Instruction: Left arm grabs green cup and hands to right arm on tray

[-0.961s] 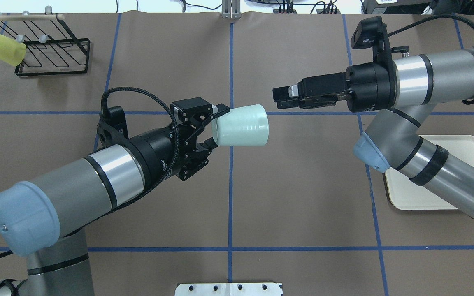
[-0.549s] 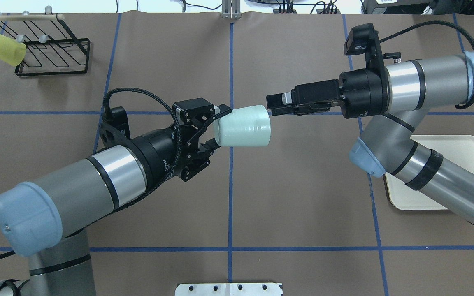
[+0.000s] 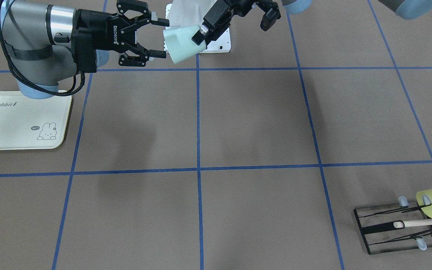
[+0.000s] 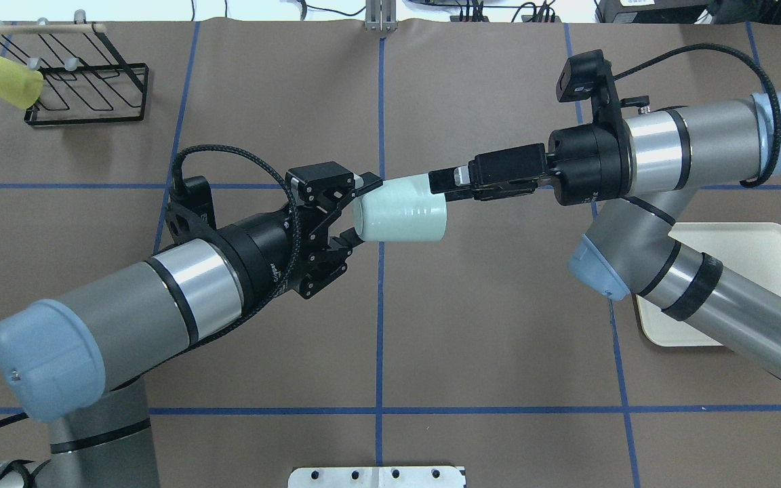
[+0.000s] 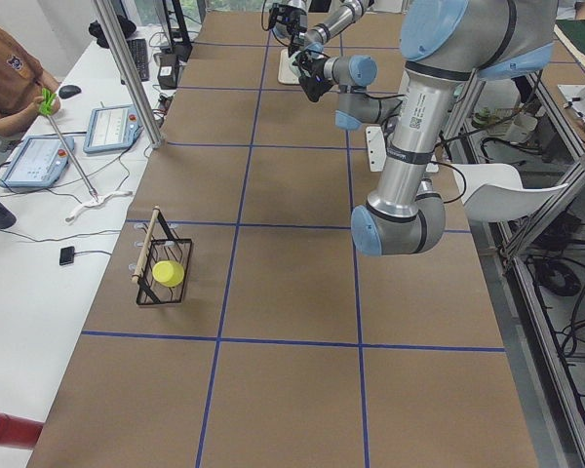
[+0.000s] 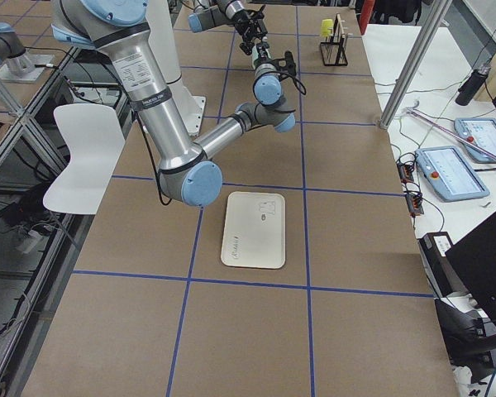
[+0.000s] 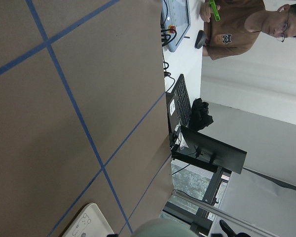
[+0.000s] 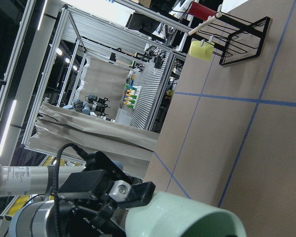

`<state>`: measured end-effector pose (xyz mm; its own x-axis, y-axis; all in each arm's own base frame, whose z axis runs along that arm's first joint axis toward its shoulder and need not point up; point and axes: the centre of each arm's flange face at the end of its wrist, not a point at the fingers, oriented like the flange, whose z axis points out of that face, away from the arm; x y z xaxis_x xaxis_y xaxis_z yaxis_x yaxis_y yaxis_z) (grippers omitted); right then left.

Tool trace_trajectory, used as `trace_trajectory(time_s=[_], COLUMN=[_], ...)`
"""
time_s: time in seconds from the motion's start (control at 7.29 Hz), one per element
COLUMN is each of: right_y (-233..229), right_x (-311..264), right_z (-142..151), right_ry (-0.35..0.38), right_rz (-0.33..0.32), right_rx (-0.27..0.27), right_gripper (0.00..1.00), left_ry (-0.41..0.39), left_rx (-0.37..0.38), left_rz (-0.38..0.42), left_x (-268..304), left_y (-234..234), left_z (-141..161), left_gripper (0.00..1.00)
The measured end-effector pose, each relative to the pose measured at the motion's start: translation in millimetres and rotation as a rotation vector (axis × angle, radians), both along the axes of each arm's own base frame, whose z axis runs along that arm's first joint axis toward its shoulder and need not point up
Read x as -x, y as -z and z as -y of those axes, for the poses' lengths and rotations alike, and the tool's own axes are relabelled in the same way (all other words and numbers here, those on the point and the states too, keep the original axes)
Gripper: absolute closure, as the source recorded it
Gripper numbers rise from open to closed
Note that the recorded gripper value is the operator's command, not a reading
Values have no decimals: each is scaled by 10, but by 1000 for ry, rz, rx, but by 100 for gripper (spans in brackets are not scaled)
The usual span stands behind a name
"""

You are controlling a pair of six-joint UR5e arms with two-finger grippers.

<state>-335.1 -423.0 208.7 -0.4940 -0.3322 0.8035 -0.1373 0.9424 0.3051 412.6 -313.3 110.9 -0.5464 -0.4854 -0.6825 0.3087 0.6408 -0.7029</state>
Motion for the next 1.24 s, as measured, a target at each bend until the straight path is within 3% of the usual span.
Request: trace_trajectory(time_s=[0.55,1.24], right_y=[17,33], right_x=[17,28], right_z=[-41,-74], right_ry=[11,18], right_rz=[2,6], right_rx=[-6,-10], right_gripper=[37,42], left_ry=[0,0], left_rx=[-1,-1], left_rz=[-2,-1], left_x=[8,6], left_y=[6,5], left_z=[-3,-4], left_gripper=[82,83])
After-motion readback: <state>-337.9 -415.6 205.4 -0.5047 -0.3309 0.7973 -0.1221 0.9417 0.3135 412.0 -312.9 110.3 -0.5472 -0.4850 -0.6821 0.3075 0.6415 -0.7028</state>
